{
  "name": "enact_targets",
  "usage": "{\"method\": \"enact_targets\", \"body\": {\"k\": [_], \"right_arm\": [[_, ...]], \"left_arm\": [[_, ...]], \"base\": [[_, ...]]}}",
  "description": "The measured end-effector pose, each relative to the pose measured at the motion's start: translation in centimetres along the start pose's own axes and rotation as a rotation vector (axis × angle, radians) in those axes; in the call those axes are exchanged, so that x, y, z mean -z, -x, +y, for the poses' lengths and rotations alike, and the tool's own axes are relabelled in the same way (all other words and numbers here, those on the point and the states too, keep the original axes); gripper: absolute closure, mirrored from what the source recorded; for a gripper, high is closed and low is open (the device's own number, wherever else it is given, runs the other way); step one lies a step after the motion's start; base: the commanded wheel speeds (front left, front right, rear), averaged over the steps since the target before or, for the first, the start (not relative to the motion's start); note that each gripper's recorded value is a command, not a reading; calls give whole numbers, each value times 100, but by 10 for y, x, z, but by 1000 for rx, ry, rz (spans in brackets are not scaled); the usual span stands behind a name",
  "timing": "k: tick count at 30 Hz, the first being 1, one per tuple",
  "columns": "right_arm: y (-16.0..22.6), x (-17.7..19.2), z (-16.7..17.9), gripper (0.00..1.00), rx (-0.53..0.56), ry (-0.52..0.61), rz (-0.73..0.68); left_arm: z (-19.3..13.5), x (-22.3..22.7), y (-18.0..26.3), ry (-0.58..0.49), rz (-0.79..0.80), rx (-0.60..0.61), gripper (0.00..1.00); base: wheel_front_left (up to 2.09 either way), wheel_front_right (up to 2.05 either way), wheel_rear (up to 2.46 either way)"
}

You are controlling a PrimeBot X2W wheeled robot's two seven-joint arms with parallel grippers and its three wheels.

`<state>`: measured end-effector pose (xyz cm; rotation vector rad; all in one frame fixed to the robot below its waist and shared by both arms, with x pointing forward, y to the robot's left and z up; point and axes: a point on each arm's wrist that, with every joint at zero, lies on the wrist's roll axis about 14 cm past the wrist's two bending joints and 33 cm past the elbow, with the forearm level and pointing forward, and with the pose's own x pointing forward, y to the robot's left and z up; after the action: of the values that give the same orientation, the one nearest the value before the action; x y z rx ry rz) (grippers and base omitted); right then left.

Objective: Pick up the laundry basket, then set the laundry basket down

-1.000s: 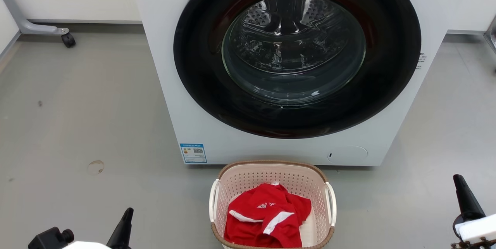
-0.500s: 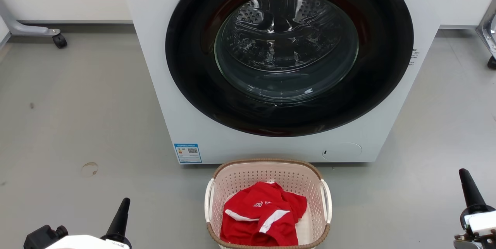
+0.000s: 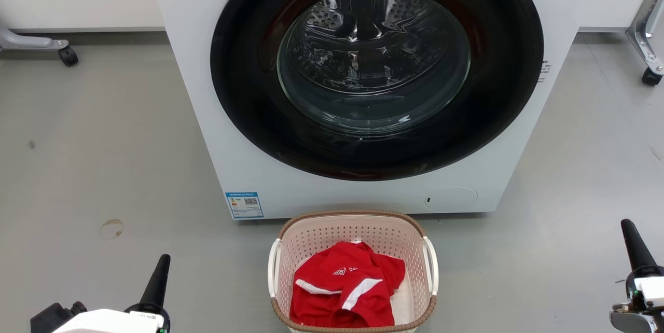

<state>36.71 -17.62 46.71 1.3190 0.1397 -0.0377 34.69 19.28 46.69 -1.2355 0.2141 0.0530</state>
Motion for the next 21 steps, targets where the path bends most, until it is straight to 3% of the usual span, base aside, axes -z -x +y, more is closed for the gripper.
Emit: {"method": "enact_targets", "body": {"k": [21], "right_arm": [[-2, -20, 2, 100, -12, -203, -60]], "left_arm": [[-12, -2, -18, 242, -43, 68, 100]], "base": [[0, 0, 0]]}}
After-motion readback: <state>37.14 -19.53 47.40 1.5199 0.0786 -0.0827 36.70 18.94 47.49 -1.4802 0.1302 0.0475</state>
